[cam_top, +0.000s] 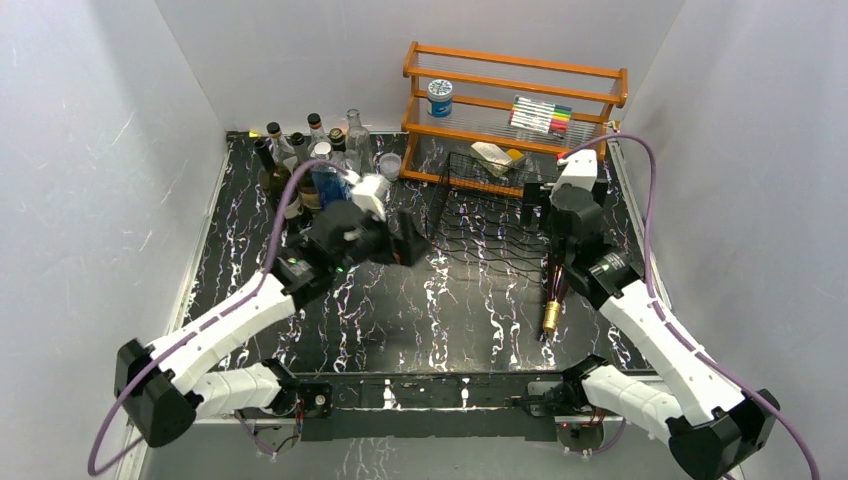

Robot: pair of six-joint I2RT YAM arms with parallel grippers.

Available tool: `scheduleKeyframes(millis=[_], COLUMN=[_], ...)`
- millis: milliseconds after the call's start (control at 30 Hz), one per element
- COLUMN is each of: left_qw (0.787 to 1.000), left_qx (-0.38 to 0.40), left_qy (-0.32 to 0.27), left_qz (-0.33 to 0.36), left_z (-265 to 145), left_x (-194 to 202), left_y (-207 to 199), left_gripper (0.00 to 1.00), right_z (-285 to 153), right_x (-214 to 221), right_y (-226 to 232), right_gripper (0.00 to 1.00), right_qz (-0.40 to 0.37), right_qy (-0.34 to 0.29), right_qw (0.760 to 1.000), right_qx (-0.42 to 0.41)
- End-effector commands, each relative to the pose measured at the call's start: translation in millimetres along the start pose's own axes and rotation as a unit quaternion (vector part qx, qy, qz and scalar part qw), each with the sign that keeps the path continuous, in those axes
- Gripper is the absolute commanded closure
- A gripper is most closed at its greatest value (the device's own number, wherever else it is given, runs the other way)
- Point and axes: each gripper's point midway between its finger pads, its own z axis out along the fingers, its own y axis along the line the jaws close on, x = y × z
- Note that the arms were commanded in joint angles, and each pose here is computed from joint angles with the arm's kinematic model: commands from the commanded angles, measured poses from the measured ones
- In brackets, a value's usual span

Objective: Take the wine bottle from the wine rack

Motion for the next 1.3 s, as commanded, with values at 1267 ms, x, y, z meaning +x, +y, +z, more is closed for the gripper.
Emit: scheduleKeyframes(millis=[1267], left_qw=[0.979], left_qx=[0.136], left_qy=[0.145], left_qz=[0.049], left_z=[238], left_x=[253], left_y=[-216], left_gripper=[0.25], right_z=[-52], right_x=[-58], right_y=[-19], right_gripper=[0.02], right_qz=[0.061], right_qy=[-0.022], right_qw=[0.996], right_qx=[-0.058])
